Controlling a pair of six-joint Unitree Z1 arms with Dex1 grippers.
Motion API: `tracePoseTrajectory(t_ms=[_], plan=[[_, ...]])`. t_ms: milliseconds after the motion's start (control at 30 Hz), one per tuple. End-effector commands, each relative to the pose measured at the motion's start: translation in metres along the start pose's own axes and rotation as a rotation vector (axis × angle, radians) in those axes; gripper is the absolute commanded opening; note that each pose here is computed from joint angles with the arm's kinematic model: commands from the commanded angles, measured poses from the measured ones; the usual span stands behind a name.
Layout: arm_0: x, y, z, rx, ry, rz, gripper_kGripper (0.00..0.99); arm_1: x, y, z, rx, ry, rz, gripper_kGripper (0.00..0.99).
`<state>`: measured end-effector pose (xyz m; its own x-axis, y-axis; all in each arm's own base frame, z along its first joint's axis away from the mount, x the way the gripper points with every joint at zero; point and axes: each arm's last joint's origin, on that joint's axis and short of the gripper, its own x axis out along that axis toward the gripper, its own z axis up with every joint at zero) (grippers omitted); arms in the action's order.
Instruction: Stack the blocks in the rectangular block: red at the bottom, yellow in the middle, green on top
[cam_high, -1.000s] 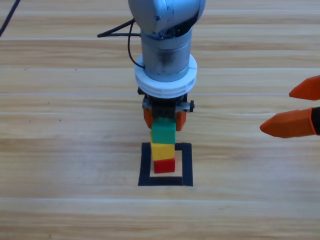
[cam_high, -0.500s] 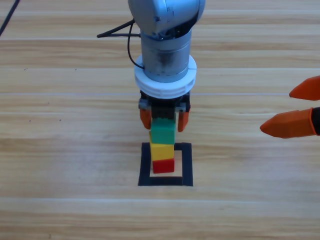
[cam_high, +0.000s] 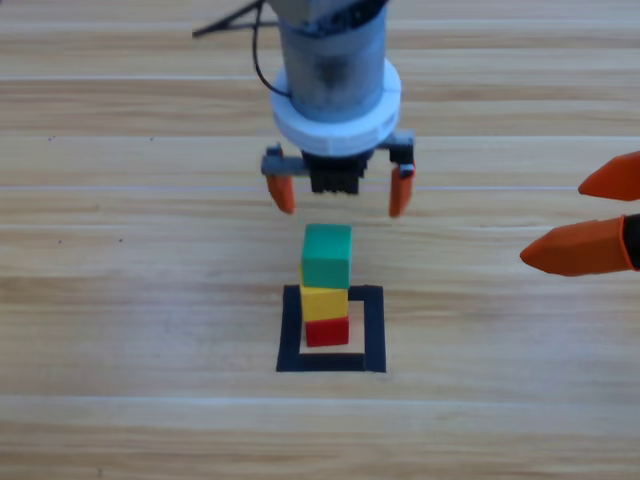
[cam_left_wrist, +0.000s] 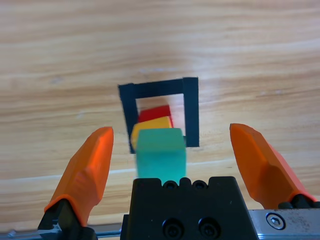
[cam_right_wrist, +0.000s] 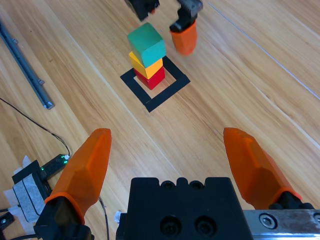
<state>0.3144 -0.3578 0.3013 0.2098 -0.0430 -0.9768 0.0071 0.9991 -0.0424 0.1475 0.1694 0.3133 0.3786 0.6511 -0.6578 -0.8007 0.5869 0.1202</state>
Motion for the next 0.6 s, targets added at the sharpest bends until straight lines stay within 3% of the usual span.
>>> tracePoseTrajectory(t_ms=[33,133,300,467,600], plan=[[-0.082,0.049,-0.03,0.035,-0.145,-0.002,0.99,0.015,-0.007,-0.003,0.022,0.063,-0.006,0.988],[-0.098,0.07,-0.058,0.096,-0.225,-0.04,0.99,0.014,-0.007,-0.003,0.022,0.063,-0.006,0.988],[-0.093,0.133,-0.127,0.24,-0.378,-0.208,0.99,0.013,-0.007,-0.004,0.023,0.066,-0.006,0.988],[-0.064,0.134,-0.172,0.431,-0.463,-0.305,0.99,0.016,-0.008,-0.003,0.019,0.072,-0.009,0.988],[-0.068,0.129,-0.181,0.494,-0.511,-0.344,0.99,0.019,-0.009,-0.002,0.017,0.081,-0.016,0.986]])
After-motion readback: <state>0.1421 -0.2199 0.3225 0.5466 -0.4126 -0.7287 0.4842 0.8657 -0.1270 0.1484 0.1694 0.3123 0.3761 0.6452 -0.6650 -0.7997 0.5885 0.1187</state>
